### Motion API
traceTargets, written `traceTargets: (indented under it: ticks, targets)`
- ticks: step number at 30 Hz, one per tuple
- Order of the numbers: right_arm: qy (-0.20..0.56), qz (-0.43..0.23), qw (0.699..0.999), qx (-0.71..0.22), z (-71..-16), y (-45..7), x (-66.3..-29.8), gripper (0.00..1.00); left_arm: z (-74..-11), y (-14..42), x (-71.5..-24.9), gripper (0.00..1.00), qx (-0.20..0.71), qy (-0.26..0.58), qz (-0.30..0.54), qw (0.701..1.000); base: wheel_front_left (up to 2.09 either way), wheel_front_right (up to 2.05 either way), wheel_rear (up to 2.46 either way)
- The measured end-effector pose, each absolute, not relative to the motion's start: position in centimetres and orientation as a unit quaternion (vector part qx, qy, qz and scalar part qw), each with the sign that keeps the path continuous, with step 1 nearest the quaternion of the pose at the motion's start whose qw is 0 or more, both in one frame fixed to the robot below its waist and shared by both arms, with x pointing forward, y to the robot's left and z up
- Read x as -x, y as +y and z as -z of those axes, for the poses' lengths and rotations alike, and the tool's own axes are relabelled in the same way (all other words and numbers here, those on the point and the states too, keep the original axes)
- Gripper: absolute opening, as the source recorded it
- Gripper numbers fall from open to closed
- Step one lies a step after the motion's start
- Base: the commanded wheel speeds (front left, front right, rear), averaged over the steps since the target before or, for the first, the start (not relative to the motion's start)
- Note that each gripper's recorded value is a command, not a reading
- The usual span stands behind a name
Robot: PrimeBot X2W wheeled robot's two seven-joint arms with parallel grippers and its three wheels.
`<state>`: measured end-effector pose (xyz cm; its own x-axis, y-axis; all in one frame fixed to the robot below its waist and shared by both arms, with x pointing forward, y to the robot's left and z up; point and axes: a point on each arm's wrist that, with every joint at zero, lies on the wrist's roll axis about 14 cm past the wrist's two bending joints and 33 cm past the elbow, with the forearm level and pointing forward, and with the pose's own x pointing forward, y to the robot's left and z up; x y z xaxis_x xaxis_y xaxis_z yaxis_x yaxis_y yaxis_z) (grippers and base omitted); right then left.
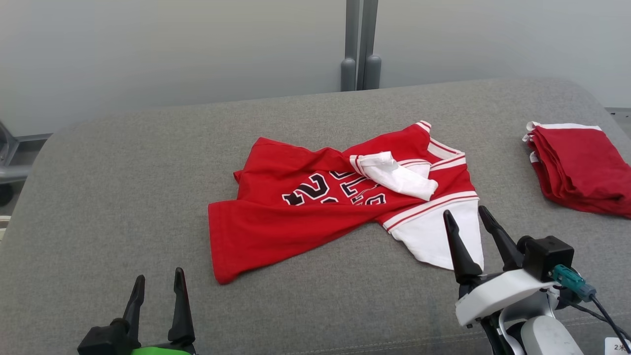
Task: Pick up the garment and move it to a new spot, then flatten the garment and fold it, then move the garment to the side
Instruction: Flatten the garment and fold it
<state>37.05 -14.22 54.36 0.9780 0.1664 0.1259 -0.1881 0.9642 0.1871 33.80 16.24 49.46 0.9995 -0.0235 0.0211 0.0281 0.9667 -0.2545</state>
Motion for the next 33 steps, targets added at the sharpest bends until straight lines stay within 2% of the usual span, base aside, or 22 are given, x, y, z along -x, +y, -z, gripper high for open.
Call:
traceTargets:
  ticks: [5,8,18,21,33]
  targets:
    - [-0.051,-0.084,0.99,-0.099,-54.2,-14.6,-37.2,1.0,-49.4,16.2,-33.9,1.0,0.127,-0.009,0.013,0.992,0.0,0.0,0.0]
    - [-0.031,-0.049,0.991,-0.123,-53.1,-16.8,-37.4,1.0,-49.4,16.3,-33.9,1.0,0.126,-0.008,0.011,0.992,0.0,0.0,0.0]
    - [0.119,0.045,0.974,-0.187,-44.9,-21.9,-36.2,1.0,-48.8,16.1,-34.1,1.0,0.126,0.0,0.012,0.992,0.0,0.0,0.0]
    - [0.157,0.051,0.963,-0.212,-42.8,-21.7,-35.8,1.0,-48.6,16.0,-34.2,1.0,0.125,0.002,0.013,0.992,0.0,0.0,0.0]
    - [0.24,0.041,0.947,-0.208,-39.7,-20.2,-38.3,1.0,-48.5,15.8,-34.5,1.0,0.132,0.002,0.009,0.991,0.0,0.0,0.0]
